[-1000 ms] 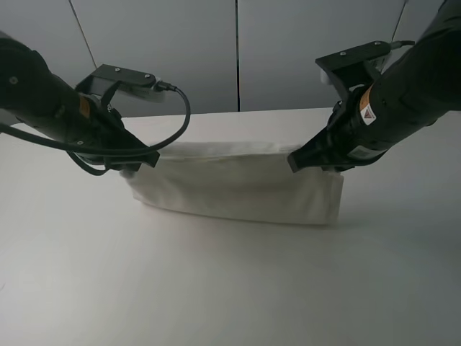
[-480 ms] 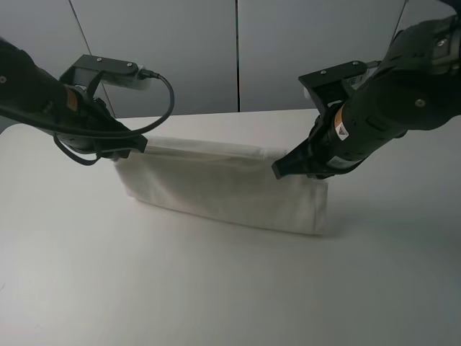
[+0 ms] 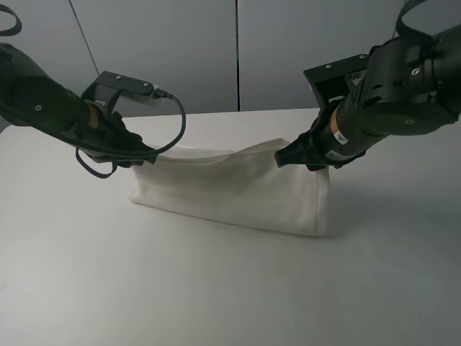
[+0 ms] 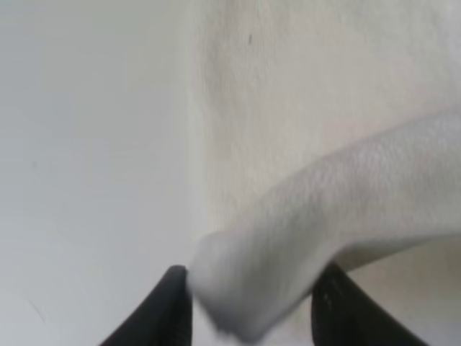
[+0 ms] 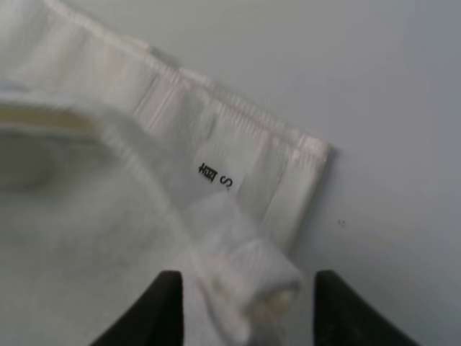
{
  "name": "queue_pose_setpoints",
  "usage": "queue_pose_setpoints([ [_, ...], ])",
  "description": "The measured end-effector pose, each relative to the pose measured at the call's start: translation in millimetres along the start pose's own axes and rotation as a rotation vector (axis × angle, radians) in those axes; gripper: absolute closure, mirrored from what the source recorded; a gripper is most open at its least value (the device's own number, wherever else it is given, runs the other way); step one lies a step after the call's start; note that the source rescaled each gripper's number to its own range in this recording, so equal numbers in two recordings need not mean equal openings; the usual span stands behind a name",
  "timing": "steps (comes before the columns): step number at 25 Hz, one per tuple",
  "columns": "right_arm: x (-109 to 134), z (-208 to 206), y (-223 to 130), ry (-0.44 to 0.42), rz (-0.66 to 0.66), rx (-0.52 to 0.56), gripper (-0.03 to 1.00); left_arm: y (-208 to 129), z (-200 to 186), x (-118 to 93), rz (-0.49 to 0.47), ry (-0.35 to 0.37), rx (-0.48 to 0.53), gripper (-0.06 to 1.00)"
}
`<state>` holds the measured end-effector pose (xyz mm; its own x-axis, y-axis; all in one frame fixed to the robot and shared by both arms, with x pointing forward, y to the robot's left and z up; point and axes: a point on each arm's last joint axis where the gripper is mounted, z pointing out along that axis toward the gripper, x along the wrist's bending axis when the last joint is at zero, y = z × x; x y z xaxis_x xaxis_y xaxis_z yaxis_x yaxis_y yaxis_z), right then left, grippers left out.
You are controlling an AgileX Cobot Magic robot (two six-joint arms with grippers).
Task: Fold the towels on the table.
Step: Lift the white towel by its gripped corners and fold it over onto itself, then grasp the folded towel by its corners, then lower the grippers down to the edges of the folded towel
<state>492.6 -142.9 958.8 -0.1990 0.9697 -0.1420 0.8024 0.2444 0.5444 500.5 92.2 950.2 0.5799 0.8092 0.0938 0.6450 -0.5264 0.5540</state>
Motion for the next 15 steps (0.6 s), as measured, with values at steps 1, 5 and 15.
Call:
queue_pose_setpoints([
  [1,0,0,1,-0.004,0.005,-0.007,0.43,1,0,1,0.005,0.007,-0.012,0.42],
  [5,-1,0,1,-0.006,0.023,-0.010,0.05,4,0,7,0.017,0.047,-0.038,0.22],
  [15,-1,0,0,-0.006,0.070,-0.003,-0.03,4,0,12,-0.006,0.066,-0.046,-0.05],
])
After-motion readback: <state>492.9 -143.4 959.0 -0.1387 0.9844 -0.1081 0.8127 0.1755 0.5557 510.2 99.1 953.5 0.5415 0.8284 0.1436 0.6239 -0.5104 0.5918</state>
